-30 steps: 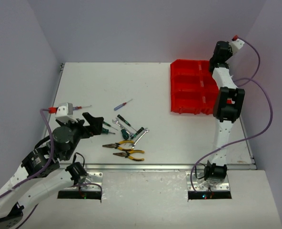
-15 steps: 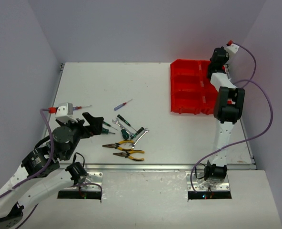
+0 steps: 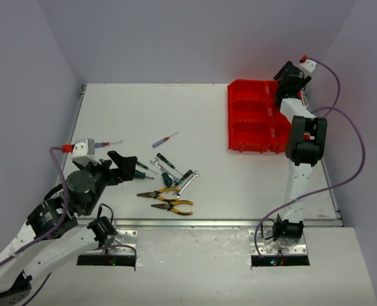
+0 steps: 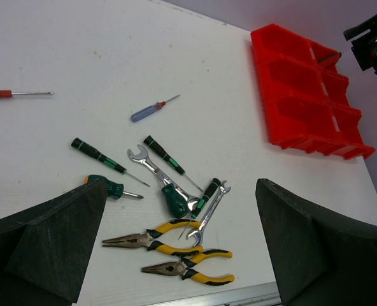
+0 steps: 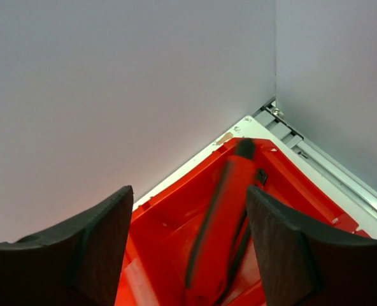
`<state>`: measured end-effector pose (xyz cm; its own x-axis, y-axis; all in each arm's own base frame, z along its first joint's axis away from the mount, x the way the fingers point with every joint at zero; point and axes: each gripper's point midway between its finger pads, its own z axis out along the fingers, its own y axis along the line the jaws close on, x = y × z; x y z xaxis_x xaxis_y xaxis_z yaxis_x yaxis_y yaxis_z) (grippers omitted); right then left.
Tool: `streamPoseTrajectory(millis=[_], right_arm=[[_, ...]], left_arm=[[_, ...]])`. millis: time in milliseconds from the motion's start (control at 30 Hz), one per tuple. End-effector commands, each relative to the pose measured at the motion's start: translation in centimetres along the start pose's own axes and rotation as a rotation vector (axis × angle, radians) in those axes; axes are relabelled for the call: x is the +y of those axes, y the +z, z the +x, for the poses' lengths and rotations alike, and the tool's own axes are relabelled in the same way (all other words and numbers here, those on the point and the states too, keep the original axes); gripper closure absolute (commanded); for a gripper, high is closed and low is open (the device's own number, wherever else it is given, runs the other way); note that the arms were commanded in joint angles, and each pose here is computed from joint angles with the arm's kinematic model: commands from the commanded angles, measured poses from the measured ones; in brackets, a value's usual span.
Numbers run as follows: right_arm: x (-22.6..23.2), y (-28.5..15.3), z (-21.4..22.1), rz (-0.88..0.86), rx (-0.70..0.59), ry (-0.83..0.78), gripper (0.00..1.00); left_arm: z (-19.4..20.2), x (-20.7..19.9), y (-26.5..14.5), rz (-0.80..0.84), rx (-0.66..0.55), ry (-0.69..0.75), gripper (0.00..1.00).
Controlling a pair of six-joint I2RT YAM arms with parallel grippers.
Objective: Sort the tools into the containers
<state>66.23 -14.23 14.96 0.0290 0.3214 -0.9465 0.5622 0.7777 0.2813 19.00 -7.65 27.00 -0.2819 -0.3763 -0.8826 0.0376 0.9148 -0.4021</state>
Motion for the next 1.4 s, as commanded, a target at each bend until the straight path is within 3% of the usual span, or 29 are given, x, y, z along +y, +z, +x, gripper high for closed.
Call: streamPoseTrajectory(millis=[0,100,367,567,733,867,1000,1200,1367], right_arm=[[3.8,-3.1,-9.3,-0.094,-0.117,0.092,0.17],[5.5,-4.2,-10.7,-0.159,-0.099,0.1,0.02],[12.5,-11.0,-16.9,-0.373,-0.026,0.058,0.01],[18.2,-23.5,-16.9,-0.538,0.146,-0.001,0.01],[21.1,-37.3,-11.2,-0.834,0.354,-0.209,0.01],[20.7,-43.8,-6.1,-1.026,0.584,-0.282,0.01],[19.4,-46.1,-0.3,-1.075,0.653,-0.321,0.01],[18.1,-49.6,9.1,-1.077,0.809,-0.516,0.01],[18.3,-53.1,14.8,-1.185,0.84,-0.681,0.02]], left_arm=[[-1.0,-0.4,-0.2,0.028,-0.039,-0.019,0.0],[-1.2,-0.5,-0.3,0.033,-0.044,-0.025,0.0],[-1.5,0.5,-0.4,-0.022,-0.064,-0.047,0.0],[-0.7,1.9,0.9,-0.164,-0.025,-0.019,0.0],[-1.2,3.8,1.7,-0.271,-0.044,-0.032,0.0],[-1.9,5.1,2.0,-0.328,-0.071,-0.048,0.0],[-2.2,6.3,1.9,-0.389,-0.087,-0.063,0.0],[-2.4,6.5,1.7,-0.382,-0.1,-0.073,0.0],[-2.9,6.4,1.0,-0.357,-0.131,-0.094,0.0]])
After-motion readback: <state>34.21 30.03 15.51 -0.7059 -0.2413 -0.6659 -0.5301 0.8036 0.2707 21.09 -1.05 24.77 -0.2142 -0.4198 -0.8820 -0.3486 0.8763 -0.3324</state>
